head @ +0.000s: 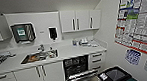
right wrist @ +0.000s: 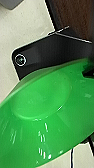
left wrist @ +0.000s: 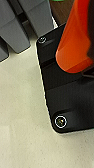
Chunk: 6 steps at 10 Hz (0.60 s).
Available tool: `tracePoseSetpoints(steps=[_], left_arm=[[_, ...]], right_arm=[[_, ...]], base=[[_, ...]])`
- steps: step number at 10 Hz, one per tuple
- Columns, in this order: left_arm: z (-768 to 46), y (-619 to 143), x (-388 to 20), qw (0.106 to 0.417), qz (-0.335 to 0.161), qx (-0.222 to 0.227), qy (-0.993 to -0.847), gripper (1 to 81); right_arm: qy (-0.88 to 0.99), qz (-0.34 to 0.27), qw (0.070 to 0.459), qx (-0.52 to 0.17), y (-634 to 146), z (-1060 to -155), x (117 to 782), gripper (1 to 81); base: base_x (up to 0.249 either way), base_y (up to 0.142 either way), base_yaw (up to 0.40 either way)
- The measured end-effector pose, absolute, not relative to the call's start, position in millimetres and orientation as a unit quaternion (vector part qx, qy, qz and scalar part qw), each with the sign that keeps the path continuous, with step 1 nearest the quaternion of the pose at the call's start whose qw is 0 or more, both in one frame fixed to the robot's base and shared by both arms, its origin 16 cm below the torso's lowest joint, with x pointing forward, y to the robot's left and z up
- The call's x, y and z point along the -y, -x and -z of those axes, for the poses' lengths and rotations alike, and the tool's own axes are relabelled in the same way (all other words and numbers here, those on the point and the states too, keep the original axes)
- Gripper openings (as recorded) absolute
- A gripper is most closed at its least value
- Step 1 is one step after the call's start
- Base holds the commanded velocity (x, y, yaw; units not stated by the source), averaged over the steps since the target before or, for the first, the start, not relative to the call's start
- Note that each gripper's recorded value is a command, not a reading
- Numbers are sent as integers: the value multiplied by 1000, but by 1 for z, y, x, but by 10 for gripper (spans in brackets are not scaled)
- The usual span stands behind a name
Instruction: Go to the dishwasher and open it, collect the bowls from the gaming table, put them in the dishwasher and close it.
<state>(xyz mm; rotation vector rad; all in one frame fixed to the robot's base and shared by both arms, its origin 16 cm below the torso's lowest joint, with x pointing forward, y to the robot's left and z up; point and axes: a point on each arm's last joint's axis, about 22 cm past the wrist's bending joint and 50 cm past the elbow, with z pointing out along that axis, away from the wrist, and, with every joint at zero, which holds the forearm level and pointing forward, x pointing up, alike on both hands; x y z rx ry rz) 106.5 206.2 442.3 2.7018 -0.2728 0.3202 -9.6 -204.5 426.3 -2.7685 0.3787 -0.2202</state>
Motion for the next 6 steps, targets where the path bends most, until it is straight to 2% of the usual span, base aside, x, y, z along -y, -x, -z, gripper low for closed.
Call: tracePoseSetpoints(steps=[6], left_arm=[[-443,-106,-203,204,-115,98,-967,10]], right_arm=[[974,77,167,-133,10,-426,206,10]], base=[[166,0,0]])
